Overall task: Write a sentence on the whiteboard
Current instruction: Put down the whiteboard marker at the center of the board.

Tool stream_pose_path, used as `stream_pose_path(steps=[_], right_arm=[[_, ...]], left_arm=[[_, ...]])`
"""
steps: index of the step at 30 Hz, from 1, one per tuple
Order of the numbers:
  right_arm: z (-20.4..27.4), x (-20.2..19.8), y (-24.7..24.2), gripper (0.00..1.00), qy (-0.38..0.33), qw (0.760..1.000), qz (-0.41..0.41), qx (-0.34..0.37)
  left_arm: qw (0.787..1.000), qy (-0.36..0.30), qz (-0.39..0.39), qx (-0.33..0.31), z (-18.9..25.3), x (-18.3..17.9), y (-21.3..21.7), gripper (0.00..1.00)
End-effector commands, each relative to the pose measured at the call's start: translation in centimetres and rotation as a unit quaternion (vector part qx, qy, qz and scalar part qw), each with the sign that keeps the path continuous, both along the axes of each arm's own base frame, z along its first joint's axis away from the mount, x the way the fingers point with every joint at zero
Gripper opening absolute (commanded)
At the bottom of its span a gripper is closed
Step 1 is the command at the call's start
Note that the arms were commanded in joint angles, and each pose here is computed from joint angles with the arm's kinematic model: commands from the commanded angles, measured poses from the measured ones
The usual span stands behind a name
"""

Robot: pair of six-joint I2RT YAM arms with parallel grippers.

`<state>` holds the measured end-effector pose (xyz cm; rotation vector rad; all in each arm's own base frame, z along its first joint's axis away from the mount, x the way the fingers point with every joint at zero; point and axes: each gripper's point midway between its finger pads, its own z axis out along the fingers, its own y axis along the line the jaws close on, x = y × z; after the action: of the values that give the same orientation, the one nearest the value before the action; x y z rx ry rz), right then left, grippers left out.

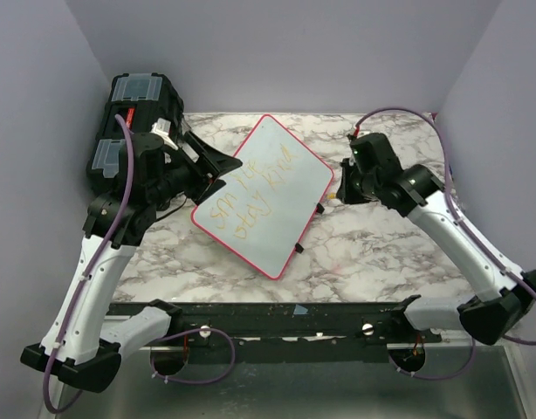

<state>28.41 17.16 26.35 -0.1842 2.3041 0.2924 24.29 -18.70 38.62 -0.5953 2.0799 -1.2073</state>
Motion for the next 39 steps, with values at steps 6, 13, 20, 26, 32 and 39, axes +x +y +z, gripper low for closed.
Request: stream_pose_path(steps=[6,13,20,26,32,39], right_arm=[[-9.5,-4.4,-3.5,0.01,0.217,0.964,-0.089,-0.124],[-14.1,-3.9,-3.8,0.01,0.238,0.953,-0.111,-0.152],[-19.9,-4.5,-3.2,0.01,0.258,0.95,-0.101,-0.142],[-20.8,-5.7,-3.0,0.02,0.267,0.952,-0.094,-0.118],[-16.8,-4.6,-3.4,0.56,0.216,0.965,-0.101,-0.111],[-11.5,-3.3,-2.9,1.0,0.17,0.977,-0.1,-0.083]], left_arm=[[0.996,0.011,0.039,0.085,-4.2,-0.5,3.3,0.76],[0.994,0.019,0.046,0.092,-5.8,-1.3,3.9,0.76],[0.993,0.022,0.053,0.106,-6.5,-1.8,4.7,0.76],[0.991,0.013,0.065,0.119,-6.5,-2.2,5.5,0.76],[0.988,0.008,0.072,0.133,-6.8,-2.3,6.1,0.76],[0.987,-0.002,0.076,0.139,-6.6,-2.3,6.5,0.77]])
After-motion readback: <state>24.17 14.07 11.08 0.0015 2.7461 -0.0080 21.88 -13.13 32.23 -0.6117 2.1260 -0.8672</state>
